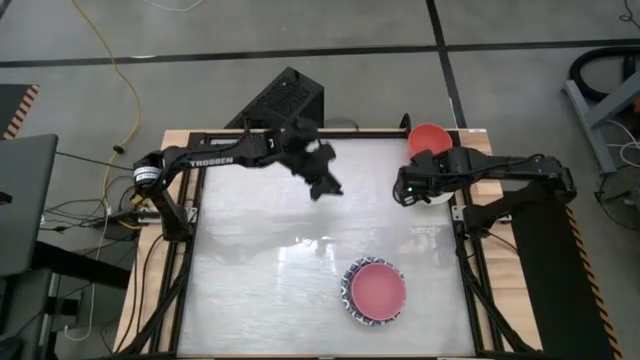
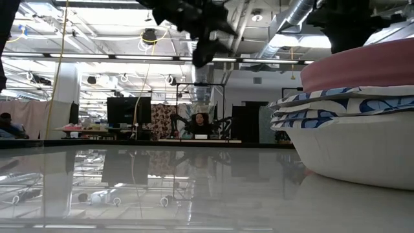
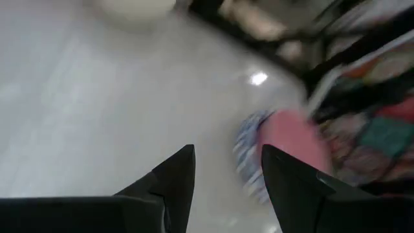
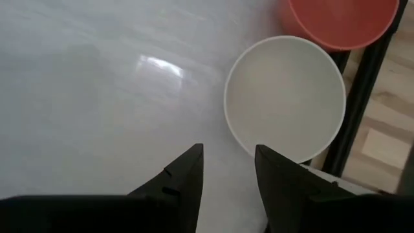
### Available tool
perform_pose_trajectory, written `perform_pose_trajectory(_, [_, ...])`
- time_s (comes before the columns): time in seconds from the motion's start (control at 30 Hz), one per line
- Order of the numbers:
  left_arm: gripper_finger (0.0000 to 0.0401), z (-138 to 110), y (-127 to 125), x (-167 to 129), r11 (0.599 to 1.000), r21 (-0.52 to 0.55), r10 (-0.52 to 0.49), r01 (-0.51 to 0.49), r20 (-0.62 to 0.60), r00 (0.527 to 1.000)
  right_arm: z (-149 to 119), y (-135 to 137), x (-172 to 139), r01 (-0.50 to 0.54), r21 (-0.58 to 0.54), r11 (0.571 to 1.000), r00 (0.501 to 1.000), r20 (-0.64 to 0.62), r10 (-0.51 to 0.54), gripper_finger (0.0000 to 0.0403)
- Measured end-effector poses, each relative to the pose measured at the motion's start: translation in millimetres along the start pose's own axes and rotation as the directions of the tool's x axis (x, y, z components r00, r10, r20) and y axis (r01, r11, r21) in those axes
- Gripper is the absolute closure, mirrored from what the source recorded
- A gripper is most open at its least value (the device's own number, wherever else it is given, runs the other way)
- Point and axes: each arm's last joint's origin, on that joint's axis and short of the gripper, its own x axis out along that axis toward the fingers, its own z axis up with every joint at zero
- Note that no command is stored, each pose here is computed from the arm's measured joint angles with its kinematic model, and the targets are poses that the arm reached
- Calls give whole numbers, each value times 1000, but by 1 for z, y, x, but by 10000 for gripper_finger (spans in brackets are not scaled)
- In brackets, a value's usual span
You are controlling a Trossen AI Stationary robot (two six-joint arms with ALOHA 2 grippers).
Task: Nest bowls inside each other
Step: Stack the white bowl on top of the pink bowl
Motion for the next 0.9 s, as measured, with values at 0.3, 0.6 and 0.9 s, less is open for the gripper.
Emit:
perform_pose_trajectory(0.3, [234, 49, 24, -44, 999, -6, -50, 53, 215, 975, 9, 30, 29, 121, -146, 982, 989, -63, -131, 240])
perform_pose_trajectory(0.6, [233, 54, 47, -61, 999, -31, -15, 23, 236, 972, 29, 52, 66, 136, -234, 963, 971, -160, -176, 183])
perform_pose_trajectory(0.9, [211, 54, 49, -63, 999, -17, -41, 46, 225, 974, 44, 18, 47, 112, -270, 956, 987, -79, -138, 141])
